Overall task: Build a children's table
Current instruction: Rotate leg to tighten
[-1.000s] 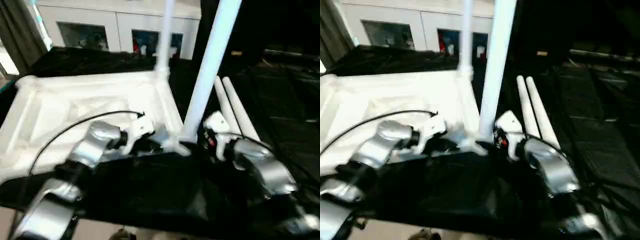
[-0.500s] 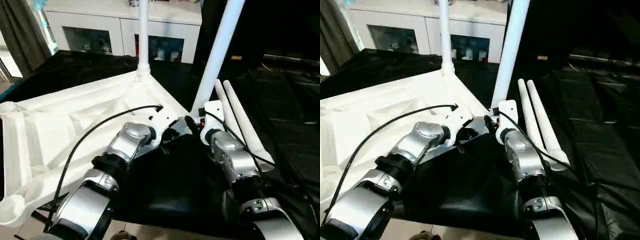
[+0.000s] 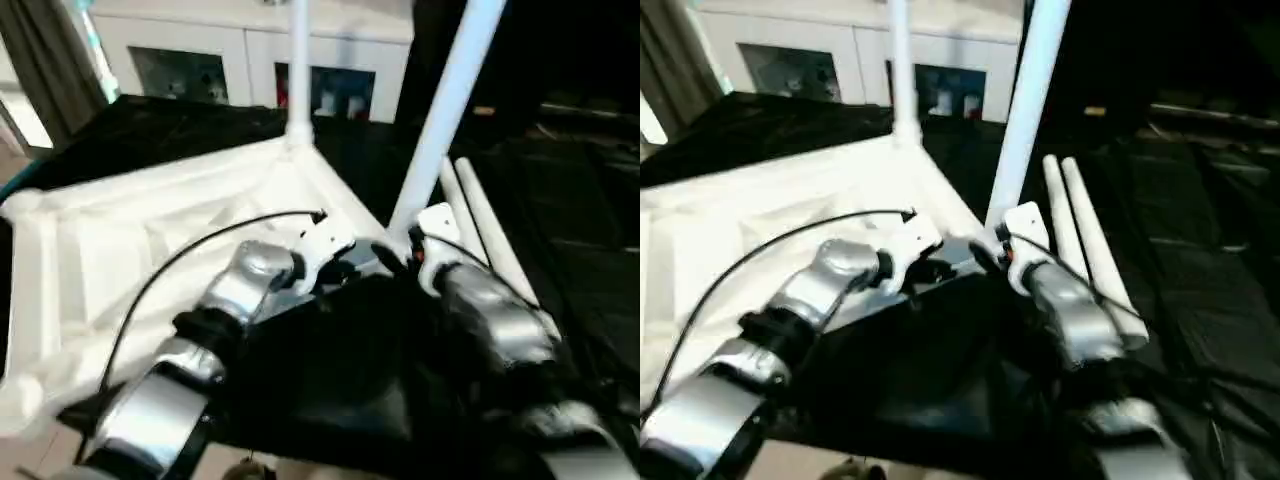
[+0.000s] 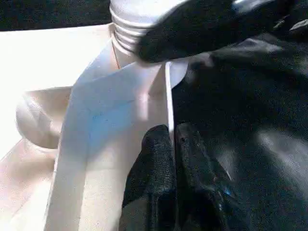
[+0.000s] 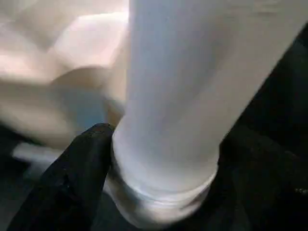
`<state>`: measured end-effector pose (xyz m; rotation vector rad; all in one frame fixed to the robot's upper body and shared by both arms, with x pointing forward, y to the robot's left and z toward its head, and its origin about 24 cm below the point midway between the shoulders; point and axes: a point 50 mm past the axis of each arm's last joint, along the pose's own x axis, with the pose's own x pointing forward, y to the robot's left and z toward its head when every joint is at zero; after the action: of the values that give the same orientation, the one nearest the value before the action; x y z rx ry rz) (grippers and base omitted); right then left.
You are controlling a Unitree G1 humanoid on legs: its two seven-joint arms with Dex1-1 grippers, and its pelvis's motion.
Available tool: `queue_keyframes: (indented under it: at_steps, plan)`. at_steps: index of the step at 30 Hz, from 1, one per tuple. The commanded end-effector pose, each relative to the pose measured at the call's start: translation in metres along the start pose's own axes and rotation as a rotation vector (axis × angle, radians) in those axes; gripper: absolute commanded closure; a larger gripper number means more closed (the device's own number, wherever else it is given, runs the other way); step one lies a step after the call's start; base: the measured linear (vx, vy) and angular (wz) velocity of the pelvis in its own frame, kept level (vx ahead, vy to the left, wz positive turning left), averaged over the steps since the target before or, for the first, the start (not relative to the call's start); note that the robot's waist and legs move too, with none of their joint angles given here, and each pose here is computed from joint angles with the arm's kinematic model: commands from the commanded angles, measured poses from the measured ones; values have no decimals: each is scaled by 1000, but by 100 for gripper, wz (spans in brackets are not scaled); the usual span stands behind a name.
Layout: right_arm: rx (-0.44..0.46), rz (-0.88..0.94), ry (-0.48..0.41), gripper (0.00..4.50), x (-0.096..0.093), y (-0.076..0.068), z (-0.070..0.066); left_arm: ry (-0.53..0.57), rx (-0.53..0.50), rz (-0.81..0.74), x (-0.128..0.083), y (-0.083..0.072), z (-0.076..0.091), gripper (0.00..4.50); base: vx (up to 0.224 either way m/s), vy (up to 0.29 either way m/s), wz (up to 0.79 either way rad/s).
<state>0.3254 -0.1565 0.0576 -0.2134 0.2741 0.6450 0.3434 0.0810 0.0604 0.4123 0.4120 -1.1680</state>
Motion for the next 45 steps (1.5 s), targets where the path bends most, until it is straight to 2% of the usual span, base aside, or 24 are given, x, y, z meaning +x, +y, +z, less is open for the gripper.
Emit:
queue_keyframes:
  at_steps: [1, 7, 12, 17, 19, 21, 23, 28, 31, 32, 35, 37, 42, 43, 45]
  plan:
    - [-44, 147, -5, 71, -10, 6, 5, -47, 19, -124, -6, -8, -3, 450, 0, 0, 0]
    - [-105, 293, 32, 71, -25, 8, 5, -15, 59, -228, -21, -11, -10, 450, 0, 0, 0]
    - [-111, 365, 34, 71, -30, 13, 8, 13, 62, -324, -31, -19, -16, 450, 0, 0, 0]
    - [-113, 399, 50, 71, -29, 18, 7, 19, 60, -337, -33, -22, -19, 450, 0, 0, 0]
    - [-112, 412, 54, 98, -29, 19, 6, 19, 62, -333, -33, -21, -19, 450, 0, 0, 0]
    - [-102, 422, 52, 98, -29, 21, 7, 17, 62, -331, -33, -21, -18, 450, 0, 0, 0]
    - [-96, 426, 50, 128, -29, 21, 7, 17, 61, -329, -34, -21, -18, 450, 0, 0, 0]
    - [-91, 434, 53, 166, -28, 23, 7, 20, 60, -323, -35, -21, -18, 450, 0, 0, 0]
    - [-89, 428, 53, 173, -27, 24, 5, 20, 60, -316, -35, -21, -18, 450, 0, 0, 0]
    - [-86, 419, 51, 175, -27, 24, 5, 20, 60, -308, -35, -20, -18, 450, 0, 0, 0]
    - [-60, 223, 55, 176, -15, 13, -1, 12, 46, -185, -30, -11, -17, 450, 0, 0, 0]
    - [16, 69, 71, 176, -4, 7, -9, -1, 11, -44, -24, -1, -15, 450, 0, 0, 0]
    - [199, -127, 88, 178, 16, 13, -15, 10, -66, 105, -10, 8, -9, 450, -21, 1, 0]
    - [199, -127, 88, 178, 16, 13, -15, 10, -66, 105, -10, 8, -9, 450, 0, 0, 0]
    - [259, -249, 103, 178, 31, 20, -16, -7, -126, 193, 3, 9, 0, 450, 0, 0, 0]
